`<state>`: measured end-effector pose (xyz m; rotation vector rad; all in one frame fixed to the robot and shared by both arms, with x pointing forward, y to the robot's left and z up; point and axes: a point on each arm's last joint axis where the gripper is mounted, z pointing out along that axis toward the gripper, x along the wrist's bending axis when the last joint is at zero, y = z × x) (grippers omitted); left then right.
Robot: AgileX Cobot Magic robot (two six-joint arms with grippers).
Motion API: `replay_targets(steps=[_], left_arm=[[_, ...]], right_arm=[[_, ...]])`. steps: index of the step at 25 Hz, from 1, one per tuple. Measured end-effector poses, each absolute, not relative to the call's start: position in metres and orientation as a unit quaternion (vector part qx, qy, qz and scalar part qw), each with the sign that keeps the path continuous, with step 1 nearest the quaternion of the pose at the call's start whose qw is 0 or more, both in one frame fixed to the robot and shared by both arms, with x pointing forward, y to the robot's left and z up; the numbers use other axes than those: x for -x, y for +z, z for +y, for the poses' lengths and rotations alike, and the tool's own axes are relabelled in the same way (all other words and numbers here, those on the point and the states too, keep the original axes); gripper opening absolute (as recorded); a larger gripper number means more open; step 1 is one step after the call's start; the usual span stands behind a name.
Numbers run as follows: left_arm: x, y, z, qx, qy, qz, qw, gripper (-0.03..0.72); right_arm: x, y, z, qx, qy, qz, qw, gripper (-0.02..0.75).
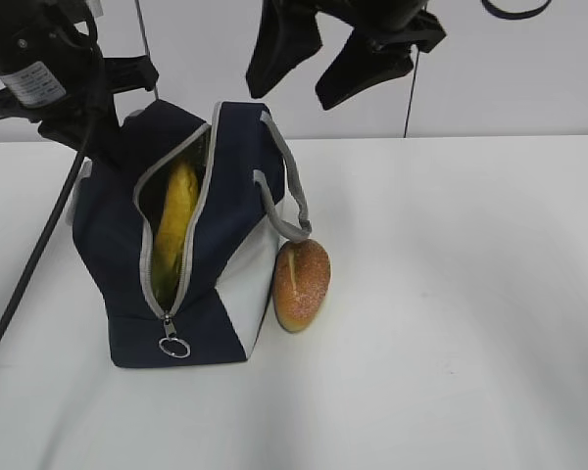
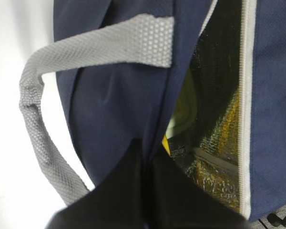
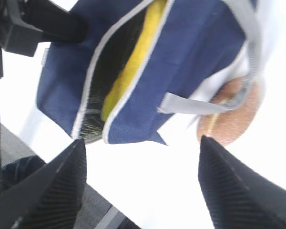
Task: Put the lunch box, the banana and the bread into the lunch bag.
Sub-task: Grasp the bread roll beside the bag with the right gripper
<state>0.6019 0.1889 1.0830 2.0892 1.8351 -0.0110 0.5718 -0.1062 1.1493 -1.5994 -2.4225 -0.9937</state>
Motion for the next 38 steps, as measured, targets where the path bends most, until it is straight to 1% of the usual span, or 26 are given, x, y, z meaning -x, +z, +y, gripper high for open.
replay_targets(steps=[4,7,15,18,22,26,29,32,38], left_arm=[[-0.602,1.083,0.189,-0.739,-0.004,0.649,0.179,-0.003],[-0.602,1.083,0.189,-0.739,-0.004,0.649,0.179,-0.003],[-0.602,1.083,0.189,-0.739,-0.004,0.649,0.179,-0.003],[-0.602,1.083,0.189,-0.739,-0.004,0.649,0.179,-0.003],[-0.602,1.083,0.189,-0.739,-0.004,0.649,0.179,-0.003],[-0.602,1.083,0.189,-0.739,-0.005,0.649,0.179,-0.003],[-0.601,1.083,0.189,-0.74,-0.006,0.649,0.177,-0.003],[-0.601,1.083,0.189,-0.74,-0.006,0.649,0.177,-0.003],[-0.601,1.083,0.189,-0.74,-0.004,0.649,0.176,-0.003]], right_arm=[[-0.554,1.146,-0.12,0.535,-0.332,-0.777,0.006,0.553],[-0.539,1.128,-0.129,0.549,-0.335,-0.766,-0.005,0.552],[-0.504,1.049,-0.15,0.591,-0.285,-0.755,0.003,0.552],[-0.499,1.027,-0.155,0.6,-0.276,-0.751,-0.002,0.551],[-0.501,1.009,-0.157,0.61,-0.285,-0.739,-0.021,0.551],[-0.512,0.991,-0.153,0.616,-0.286,-0.733,-0.022,0.554],[-0.521,0.972,-0.147,0.604,-0.286,-0.743,-0.017,0.597],[-0.527,0.962,-0.143,0.617,-0.297,-0.729,-0.011,0.633],[-0.54,0.946,-0.136,0.661,-0.309,-0.684,0.01,0.641]])
